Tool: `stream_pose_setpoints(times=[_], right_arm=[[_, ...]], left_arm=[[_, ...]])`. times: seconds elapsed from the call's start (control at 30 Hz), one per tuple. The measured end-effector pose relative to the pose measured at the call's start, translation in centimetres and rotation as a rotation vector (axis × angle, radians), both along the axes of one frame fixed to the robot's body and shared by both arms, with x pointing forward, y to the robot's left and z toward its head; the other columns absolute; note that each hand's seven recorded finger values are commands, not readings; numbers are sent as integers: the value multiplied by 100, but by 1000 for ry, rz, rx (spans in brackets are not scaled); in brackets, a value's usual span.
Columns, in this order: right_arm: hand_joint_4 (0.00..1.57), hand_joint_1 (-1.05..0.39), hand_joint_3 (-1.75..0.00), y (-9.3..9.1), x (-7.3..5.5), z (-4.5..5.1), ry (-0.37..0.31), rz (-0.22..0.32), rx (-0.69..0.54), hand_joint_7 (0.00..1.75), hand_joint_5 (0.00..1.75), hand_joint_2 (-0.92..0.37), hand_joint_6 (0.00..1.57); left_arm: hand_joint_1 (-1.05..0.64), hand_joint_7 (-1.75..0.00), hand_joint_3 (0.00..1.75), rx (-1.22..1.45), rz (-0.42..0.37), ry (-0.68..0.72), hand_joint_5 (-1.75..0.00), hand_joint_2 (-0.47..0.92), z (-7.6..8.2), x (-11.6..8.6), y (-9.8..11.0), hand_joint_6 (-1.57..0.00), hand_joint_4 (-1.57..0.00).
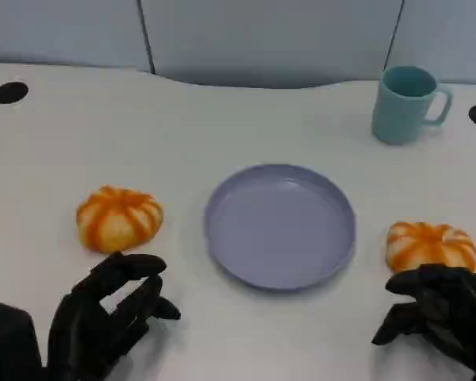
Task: Grasp the bread from the table and place it into the plate.
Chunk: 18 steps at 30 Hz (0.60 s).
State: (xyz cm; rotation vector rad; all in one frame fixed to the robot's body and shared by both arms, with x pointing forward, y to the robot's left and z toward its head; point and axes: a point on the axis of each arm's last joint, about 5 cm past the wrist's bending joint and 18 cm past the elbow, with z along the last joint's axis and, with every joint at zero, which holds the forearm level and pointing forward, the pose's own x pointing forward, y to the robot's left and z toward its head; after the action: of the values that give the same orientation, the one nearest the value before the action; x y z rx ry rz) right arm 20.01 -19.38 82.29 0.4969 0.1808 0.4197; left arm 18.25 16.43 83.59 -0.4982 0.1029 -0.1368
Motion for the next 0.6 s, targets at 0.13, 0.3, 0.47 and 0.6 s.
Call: stream_pose_setpoints(times=[0.13, 0.3, 0.47, 0.6], right_arm=[[150, -97, 0, 0, 0, 0, 0, 0, 0, 0, 50, -70, 156], [149, -96, 0, 0, -1, -3, -1, 4, 2, 0, 51, -70, 156], [150, -95, 0, 0, -2, -4, -1, 3, 2, 0, 50, -70, 156], [151, -94, 0, 0, -2, -5, -1, 3, 2, 0, 49, -70, 156]], left_arm=[[-19, -101, 48, -2, 2, 0, -145, 85, -1, -1, 2, -72, -69], [-19, -102, 48, 0, 4, 1, -144, 85, -1, 0, 2, -73, -70], [-20, -102, 49, 0, 15, 7, -144, 84, -1, 0, -1, -73, -70], [-19, -103, 50, 1, 14, 8, -145, 84, -2, 1, 3, -73, -70]])
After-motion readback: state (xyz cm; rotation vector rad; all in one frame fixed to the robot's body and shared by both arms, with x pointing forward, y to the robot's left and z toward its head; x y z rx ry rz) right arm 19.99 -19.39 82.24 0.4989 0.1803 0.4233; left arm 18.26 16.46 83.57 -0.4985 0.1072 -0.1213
